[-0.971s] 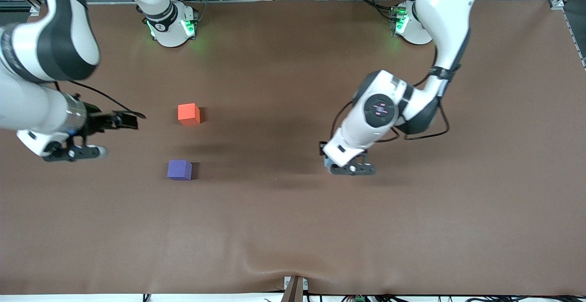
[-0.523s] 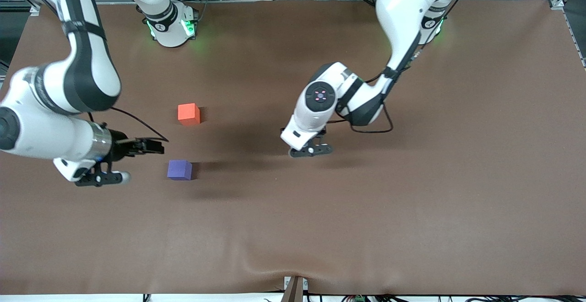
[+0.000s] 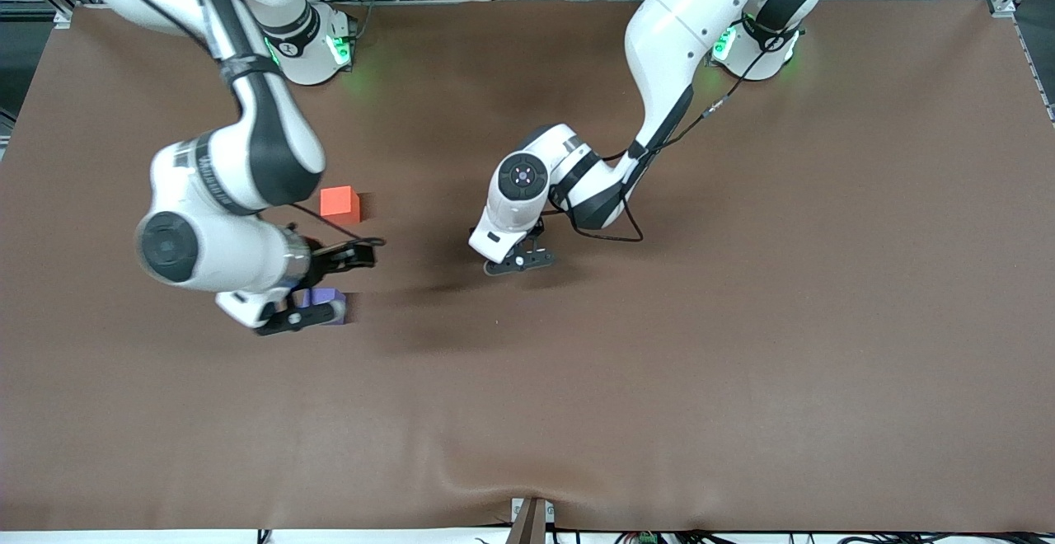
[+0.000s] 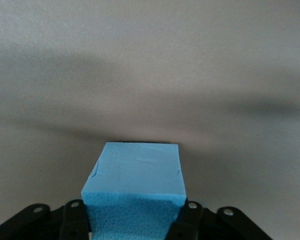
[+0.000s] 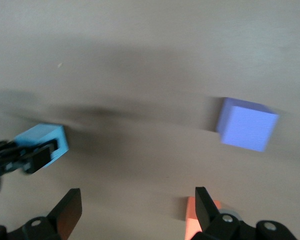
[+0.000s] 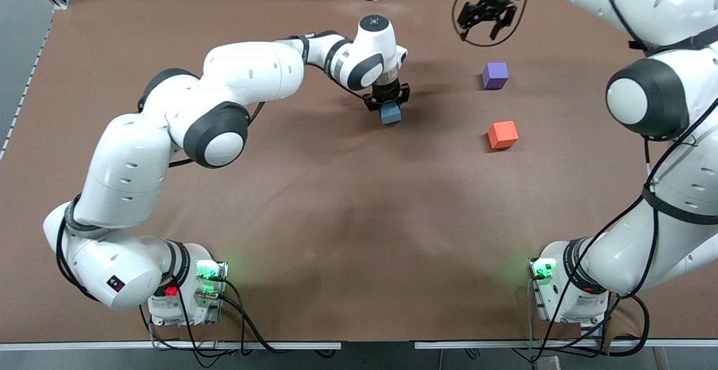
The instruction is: Place blue block between orange and purple blocks
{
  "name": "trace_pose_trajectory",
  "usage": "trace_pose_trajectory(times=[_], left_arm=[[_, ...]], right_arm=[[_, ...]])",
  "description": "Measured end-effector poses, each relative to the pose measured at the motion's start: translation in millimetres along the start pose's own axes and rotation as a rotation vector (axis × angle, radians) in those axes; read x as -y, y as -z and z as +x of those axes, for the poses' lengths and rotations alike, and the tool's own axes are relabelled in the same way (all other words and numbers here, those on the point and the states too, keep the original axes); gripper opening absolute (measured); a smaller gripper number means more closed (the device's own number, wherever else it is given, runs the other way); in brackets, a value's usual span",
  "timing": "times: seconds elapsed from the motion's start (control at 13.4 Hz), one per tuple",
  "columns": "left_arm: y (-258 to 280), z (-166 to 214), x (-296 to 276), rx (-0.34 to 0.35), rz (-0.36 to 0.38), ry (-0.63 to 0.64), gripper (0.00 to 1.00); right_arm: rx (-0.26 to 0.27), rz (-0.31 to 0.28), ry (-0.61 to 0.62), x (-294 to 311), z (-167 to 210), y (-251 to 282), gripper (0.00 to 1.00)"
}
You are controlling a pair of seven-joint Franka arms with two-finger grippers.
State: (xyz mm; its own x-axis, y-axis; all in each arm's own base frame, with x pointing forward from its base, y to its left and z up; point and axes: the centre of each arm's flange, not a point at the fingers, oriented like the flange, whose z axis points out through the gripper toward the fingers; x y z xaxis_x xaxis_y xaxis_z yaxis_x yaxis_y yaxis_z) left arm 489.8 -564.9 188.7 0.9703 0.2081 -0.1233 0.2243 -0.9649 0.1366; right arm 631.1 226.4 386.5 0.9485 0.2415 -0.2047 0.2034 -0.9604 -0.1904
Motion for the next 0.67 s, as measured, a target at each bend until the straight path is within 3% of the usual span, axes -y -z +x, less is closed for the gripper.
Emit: trace_pose_trajectory(times=[0.3, 0.52, 0.67], left_arm=[[16, 15, 2, -0.029, 0.01, 0.02, 1.0], [112, 74, 39, -0.039, 0.065, 0.123, 1.0], [200, 118, 88, -0.044, 0.076, 0.213, 1.0]], right_arm=[[0.001, -0.017, 0.038, 29, -2, -32, 1.0], [-0.02, -0.024, 0.044, 34, -2, -54, 1.0], [-0.058, -0.032, 0.077, 67, -5, -66, 1.0]])
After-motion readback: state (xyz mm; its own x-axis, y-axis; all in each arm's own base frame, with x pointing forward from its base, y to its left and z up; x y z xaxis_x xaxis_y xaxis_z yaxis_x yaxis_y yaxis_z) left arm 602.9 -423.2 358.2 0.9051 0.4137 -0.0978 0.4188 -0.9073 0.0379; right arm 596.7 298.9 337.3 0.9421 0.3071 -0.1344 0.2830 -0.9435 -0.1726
